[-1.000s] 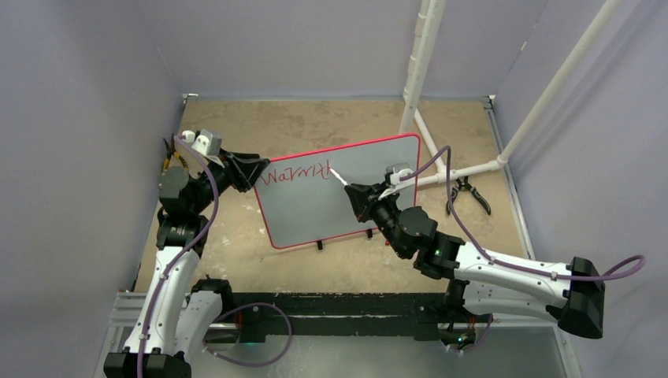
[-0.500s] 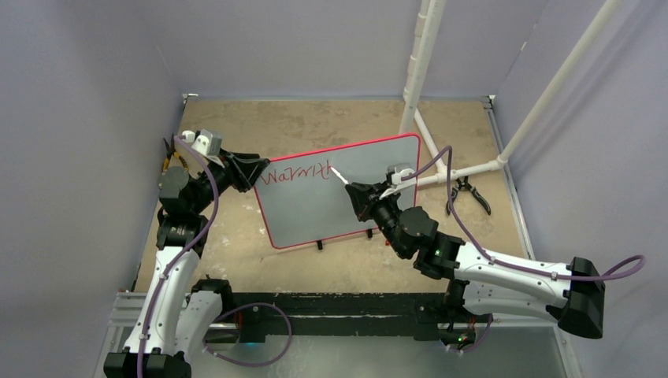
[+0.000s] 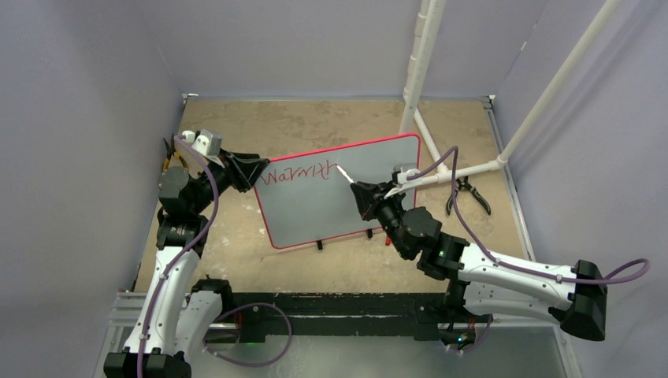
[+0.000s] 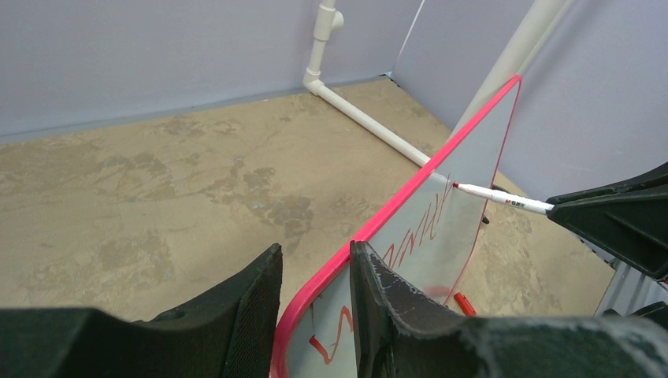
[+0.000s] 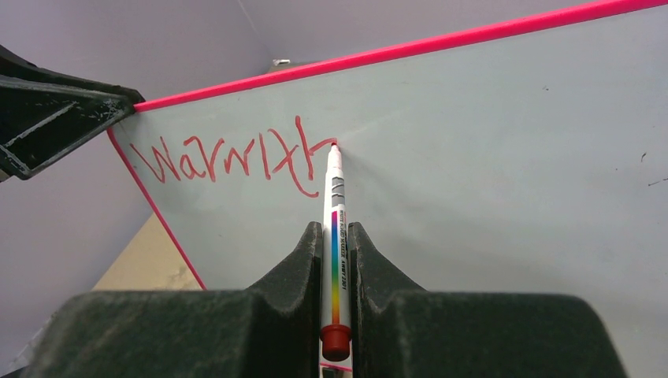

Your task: Write a sentence on the whiteboard

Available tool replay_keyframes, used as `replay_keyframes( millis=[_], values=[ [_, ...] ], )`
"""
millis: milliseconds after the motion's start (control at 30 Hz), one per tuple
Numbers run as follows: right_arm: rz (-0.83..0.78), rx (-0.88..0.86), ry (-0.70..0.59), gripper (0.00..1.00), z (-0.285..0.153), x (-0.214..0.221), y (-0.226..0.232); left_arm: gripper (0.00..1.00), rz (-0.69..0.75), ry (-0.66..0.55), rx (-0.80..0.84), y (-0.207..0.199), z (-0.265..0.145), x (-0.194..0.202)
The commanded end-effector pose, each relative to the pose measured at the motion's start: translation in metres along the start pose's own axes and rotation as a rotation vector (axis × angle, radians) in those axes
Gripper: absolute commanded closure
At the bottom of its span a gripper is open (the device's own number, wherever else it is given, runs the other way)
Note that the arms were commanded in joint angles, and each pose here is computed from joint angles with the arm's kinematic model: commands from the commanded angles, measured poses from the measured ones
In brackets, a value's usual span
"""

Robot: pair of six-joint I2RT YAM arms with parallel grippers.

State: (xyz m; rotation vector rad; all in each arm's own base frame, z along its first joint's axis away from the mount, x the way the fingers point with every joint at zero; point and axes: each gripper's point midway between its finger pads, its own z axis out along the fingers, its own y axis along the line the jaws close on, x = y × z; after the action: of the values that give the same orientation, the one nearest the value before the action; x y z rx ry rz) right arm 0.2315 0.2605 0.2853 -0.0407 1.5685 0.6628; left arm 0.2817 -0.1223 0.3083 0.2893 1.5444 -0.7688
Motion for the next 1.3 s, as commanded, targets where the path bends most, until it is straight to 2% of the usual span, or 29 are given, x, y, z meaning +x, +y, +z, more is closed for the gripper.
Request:
replay_keyframes(
  millis=[0, 700, 1100, 1267],
  values=[
    [0.01, 0.012, 0.005, 1.0, 0.0, 0.001, -0.003, 0.65, 0.003, 0.016, 0.017, -0.002, -0.001, 0.006],
    [0.009, -0.003, 0.066, 1.0, -0.005, 0.024, -0.006, 0.65, 0.004, 0.016, 0.013, -0.001, -0.001, 0.006],
    [-0.001, -0.114, 0.044, 1.0, -0.015, -0.008, 0.015, 0.65, 0.011, 0.013, 0.006, -0.001, -0.002, 0.005],
    [-0.014, -0.043, 0.019, 1.0, -0.018, -0.018, -0.001, 0.65, 0.007, 0.016, 0.008, -0.001, -0.001, 0.006]
  ],
)
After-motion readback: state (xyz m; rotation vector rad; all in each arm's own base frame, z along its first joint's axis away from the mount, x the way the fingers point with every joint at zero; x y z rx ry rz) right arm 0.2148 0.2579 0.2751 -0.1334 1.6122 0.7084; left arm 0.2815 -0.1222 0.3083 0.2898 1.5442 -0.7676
